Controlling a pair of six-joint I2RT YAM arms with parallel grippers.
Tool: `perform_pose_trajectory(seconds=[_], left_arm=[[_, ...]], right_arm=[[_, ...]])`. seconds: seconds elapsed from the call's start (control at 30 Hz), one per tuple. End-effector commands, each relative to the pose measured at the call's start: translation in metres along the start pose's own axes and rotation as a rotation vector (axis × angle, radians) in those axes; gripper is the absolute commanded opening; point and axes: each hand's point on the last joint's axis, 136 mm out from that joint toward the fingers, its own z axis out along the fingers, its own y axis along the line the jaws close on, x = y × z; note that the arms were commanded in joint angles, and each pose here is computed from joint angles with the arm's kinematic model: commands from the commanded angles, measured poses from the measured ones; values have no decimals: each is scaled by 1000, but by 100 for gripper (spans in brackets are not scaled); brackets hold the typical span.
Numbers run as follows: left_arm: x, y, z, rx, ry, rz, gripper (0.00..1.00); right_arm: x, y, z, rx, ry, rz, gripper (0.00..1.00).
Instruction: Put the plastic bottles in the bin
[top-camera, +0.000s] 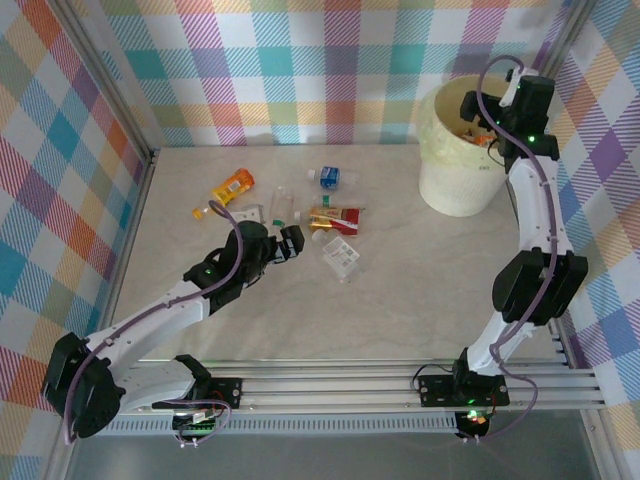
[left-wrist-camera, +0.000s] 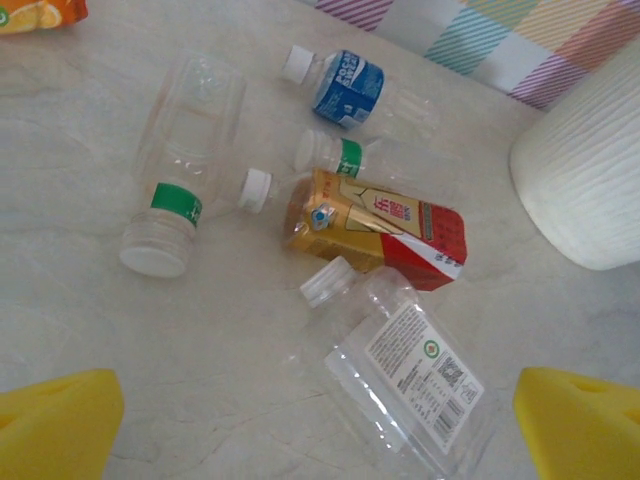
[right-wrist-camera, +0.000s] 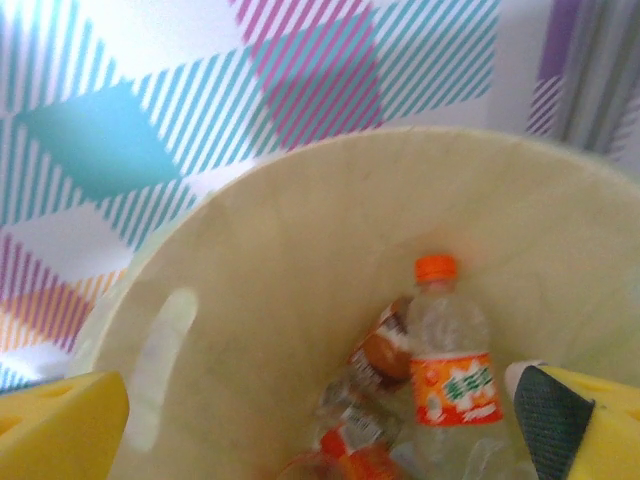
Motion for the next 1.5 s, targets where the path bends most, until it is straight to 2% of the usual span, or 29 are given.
perform_pose_trajectory(seconds=[0.0, 0.27, 0.43, 0.57, 0.7, 0.9, 1.03, 1.17, 1.3, 1.47], left_arm=[[-13, 2, -2, -41, -16, -8, 100], [-16, 11, 3, -104, -2, -4, 100], [-22, 31, 5, -221, 37, 16, 100], [-34, 42, 14, -263, 72, 45, 100], [-50, 59, 25, -304, 104, 18, 100], [-71, 87, 47, -394, 177, 40, 100], [-86, 110, 60, -495, 222, 115, 100], [-106, 135, 72, -596, 214, 207, 100], [-125, 171, 92, -698, 278, 274, 100], [-132, 197, 125, -635, 398, 340, 100]], right_arm=[[-9, 39, -21, -142, -57, -2, 100], [24, 102, -42, -337, -17, -59, 100], [50, 155, -68, -481, -7, -206, 100], [76, 188, -92, -602, 31, -251, 100], [106, 215, -113, -716, 85, -222, 100], [153, 233, -120, -779, 190, -64, 100], [180, 230, -114, -734, 269, -63, 100], [189, 223, -111, -688, 298, -72, 100], [195, 214, -107, -634, 312, -61, 100], [202, 199, -107, -560, 326, -48, 100]])
